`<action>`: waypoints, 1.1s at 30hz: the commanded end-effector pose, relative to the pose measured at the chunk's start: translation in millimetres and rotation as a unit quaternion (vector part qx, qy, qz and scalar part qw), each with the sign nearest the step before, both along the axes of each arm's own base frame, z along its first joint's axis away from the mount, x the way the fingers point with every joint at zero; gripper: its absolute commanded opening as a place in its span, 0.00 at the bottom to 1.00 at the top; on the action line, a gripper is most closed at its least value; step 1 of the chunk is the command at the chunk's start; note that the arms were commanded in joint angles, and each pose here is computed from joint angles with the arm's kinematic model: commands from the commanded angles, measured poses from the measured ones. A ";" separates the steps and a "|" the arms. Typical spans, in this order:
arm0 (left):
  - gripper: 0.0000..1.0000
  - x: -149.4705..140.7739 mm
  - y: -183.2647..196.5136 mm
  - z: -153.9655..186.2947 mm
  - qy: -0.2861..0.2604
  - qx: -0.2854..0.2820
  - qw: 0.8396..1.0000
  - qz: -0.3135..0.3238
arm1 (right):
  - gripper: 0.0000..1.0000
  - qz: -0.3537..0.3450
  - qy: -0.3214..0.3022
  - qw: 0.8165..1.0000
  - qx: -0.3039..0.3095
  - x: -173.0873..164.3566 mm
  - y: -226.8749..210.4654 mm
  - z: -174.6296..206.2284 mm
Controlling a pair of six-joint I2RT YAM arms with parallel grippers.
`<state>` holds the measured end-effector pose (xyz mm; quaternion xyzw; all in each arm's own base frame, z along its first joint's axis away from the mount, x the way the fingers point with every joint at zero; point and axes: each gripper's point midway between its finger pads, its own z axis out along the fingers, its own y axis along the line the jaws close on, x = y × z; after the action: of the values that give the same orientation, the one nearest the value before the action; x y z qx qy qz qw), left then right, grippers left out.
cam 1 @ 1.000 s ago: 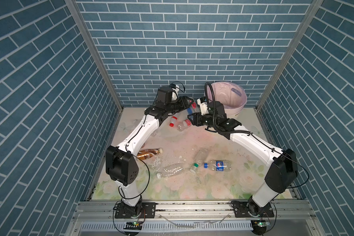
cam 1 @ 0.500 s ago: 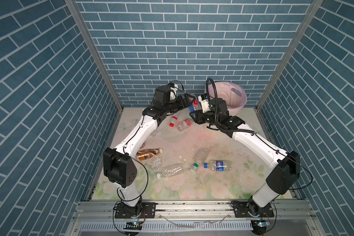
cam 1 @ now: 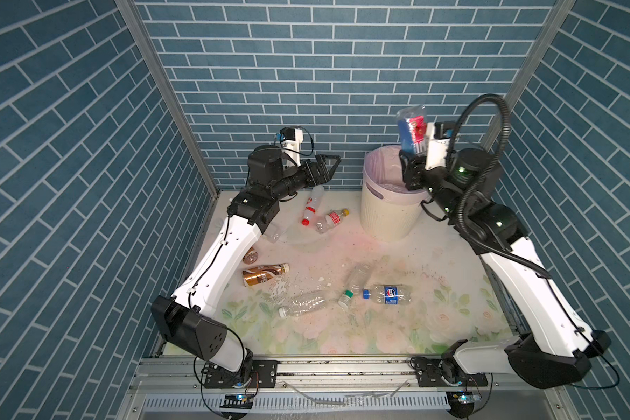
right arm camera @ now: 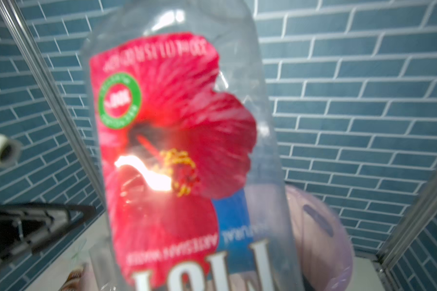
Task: Throw the plastic bottles in the bin
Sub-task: Throw the plastic bottle into the trash bin.
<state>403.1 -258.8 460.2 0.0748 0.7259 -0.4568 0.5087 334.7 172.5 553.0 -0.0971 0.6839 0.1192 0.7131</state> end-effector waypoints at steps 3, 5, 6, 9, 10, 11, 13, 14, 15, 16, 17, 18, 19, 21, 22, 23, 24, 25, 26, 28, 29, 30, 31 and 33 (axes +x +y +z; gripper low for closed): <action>0.99 -5.4 -11.2 -6.9 -0.025 0.033 0.999 -0.009 | 0.30 -0.093 -0.032 0.995 -0.022 9.1 -45.5 19.8; 0.99 -3.4 -12.5 -11.5 -0.019 0.035 0.999 -0.008 | 0.30 -0.105 0.010 0.994 -0.019 37.5 -51.0 -4.7; 0.99 -1.4 -12.7 -15.7 -0.013 0.037 0.999 -0.006 | 0.29 -0.109 0.032 0.993 -0.021 51.5 -51.6 -18.9; 0.99 5.9 -8.2 -30.9 0.014 0.054 0.998 0.016 | 0.33 -0.125 0.121 0.984 -0.047 102.9 -47.4 -80.6; 0.99 7.0 -7.4 -34.6 0.018 0.060 0.998 0.018 | 0.38 -0.134 0.155 0.977 -0.060 117.9 -47.3 -103.5; 0.99 8.1 -6.4 -38.3 0.024 0.066 0.997 0.022 | 0.44 -0.141 0.177 0.972 -0.070 127.2 -47.9 -117.3; 0.99 8.5 -4.6 -43.6 0.031 0.076 0.996 0.026 | 0.58 -0.155 0.193 0.966 -0.077 133.1 -50.5 -127.8; 0.99 9.3 -4.0 -47.5 0.033 0.083 0.996 0.028 | 0.68 -0.151 0.185 0.969 -0.070 131.6 -49.6 -123.2; 0.99 9.5 -2.7 -50.4 0.036 0.088 0.995 0.031 | 0.77 -0.147 0.173 0.972 -0.064 128.3 -49.4 -116.4; 0.99 10.0 -1.5 -54.4 0.039 0.096 0.994 0.034 | 0.85 -0.144 0.157 0.976 -0.057 124.2 -50.4 -106.3; 0.99 10.7 -0.7 -58.2 0.043 0.102 0.993 0.036 | 0.88 -0.140 0.145 0.978 -0.052 119.7 -50.7 -96.6; 0.99 11.2 0.4 -60.9 0.047 0.106 0.993 0.038 | 0.91 -0.136 0.140 0.979 -0.052 116.7 -51.0 -91.1; 0.99 12.0 0.9 -64.9 0.052 0.111 0.992 0.040 | 0.95 -0.132 0.135 0.981 -0.050 113.0 -50.7 -84.7; 0.99 12.8 1.6 -70.3 0.058 0.119 0.990 0.041 | 0.98 -0.124 0.128 0.983 -0.047 106.8 -50.2 -77.1; 0.99 12.8 1.8 -72.1 0.061 0.121 0.990 0.041 | 0.98 -0.121 0.125 0.984 -0.045 104.0 -50.7 -73.9; 0.99 13.4 1.6 -74.8 0.065 0.123 0.989 0.041 | 0.99 -0.119 0.125 0.984 -0.045 102.2 -50.6 -73.4; 0.99 13.4 1.2 -76.7 0.066 0.125 0.989 0.040 | 0.99 -0.116 0.123 0.985 -0.044 100.2 -50.0 -71.1; 0.99 13.6 1.5 -77.7 0.068 0.126 0.989 0.040 | 0.99 -0.113 0.121 0.985 -0.041 98.2 -49.6 -68.9; 0.99 13.5 2.0 -79.4 0.071 0.129 0.988 0.041 | 0.99 -0.110 0.121 0.986 -0.040 96.7 -49.1 -68.3; 0.99 13.4 3.1 -82.0 0.074 0.136 0.987 0.042 | 0.99 -0.104 0.120 0.987 -0.037 93.8 -47.7 -66.7; 0.99 13.5 4.3 -84.7 0.078 0.145 0.985 0.044 | 0.99 -0.102 0.119 0.987 -0.035 91.5 -47.2 -65.0; 0.99 13.4 6.0 -86.1 0.079 0.152 0.984 0.045 | 0.99 -0.098 0.118 0.988 -0.034 90.1 -46.0 -64.6; 0.99 13.8 8.7 -88.0 0.081 0.163 0.982 0.050 | 0.99 -0.091 0.118 0.988 -0.031 88.4 -43.5 -64.5; 0.99 14.2 18.2 -93.4 0.090 0.183 0.977 0.064 | 0.99 -0.072 0.115 0.990 -0.028 83.3 -35.2 -63.8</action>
<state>416.4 -252.0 373.0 0.0758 0.8277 -0.3248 0.4513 423.1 123.7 488.4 -0.0392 0.7726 0.0301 0.6330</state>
